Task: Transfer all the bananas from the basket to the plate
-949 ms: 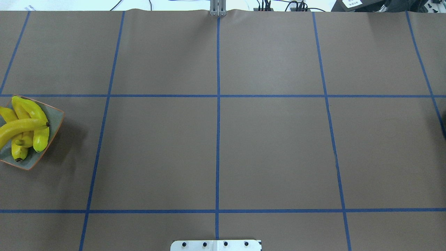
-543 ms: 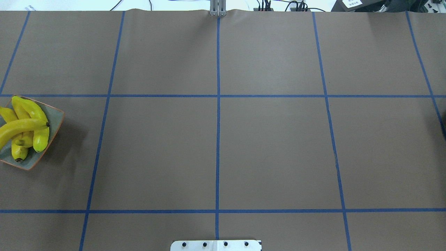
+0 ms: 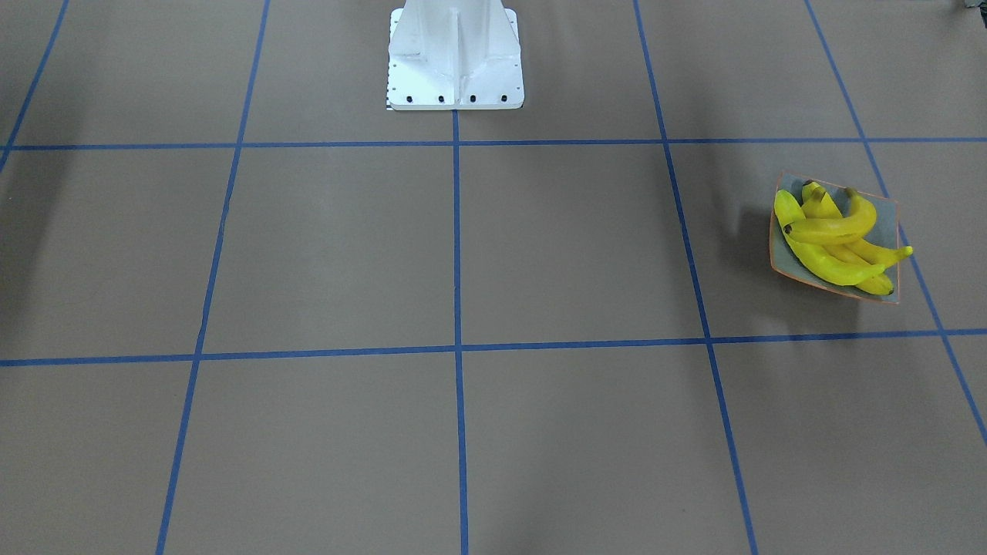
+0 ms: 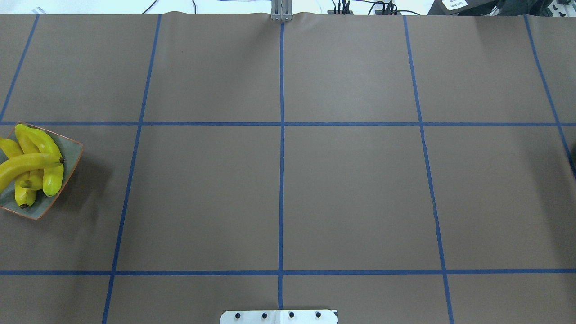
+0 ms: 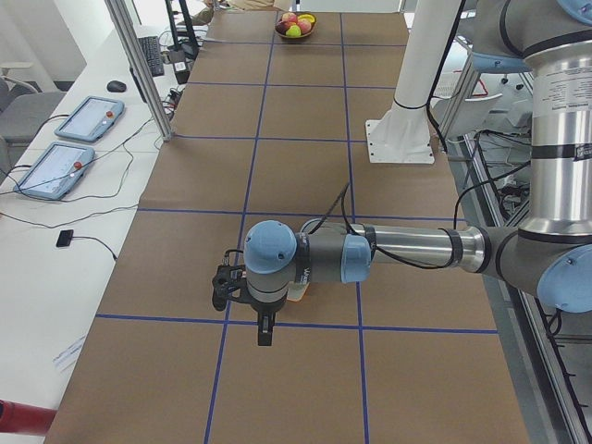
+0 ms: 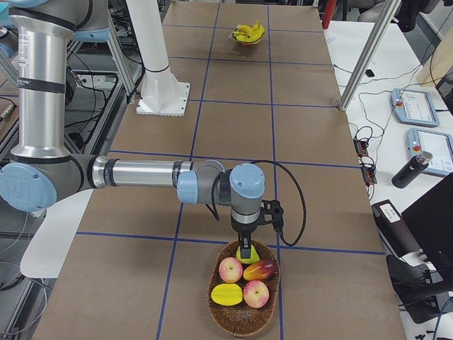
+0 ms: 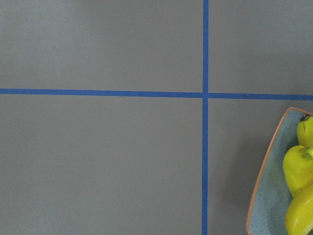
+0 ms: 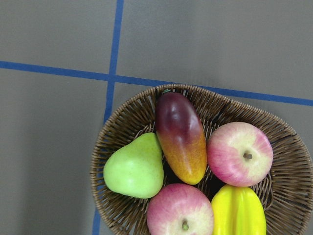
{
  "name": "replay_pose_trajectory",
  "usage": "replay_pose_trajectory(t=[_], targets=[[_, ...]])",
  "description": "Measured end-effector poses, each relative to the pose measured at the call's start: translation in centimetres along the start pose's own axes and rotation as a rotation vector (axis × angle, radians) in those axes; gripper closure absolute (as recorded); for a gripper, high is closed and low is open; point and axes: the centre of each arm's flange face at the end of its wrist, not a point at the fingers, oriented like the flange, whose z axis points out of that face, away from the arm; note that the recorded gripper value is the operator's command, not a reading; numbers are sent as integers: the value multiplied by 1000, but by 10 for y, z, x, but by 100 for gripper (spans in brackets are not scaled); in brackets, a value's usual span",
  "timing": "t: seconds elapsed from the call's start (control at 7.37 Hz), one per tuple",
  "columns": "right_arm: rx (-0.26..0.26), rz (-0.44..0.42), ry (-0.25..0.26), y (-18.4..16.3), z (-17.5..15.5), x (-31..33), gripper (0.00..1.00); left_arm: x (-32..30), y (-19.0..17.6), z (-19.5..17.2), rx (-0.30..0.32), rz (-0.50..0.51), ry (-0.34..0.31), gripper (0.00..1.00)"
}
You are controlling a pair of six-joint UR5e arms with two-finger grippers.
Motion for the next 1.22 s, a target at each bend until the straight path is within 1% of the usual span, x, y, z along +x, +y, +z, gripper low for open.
replay_pose_trajectory(t=[0.14,0.54,0.95,1.22], targets=[[-6,9,-4,1,-3,-3,0,0,0,0,2,2,1,0],[-4,11,-11,-1,-6,-7,0,3,-1,-3,11,13,2,0],[11,2,-13,-8,-13,-12,0,1,5,0,8,9,3,0],[25,22,-16,-16,-20,-17,0,-3,14,5,-3,-2,4,0]])
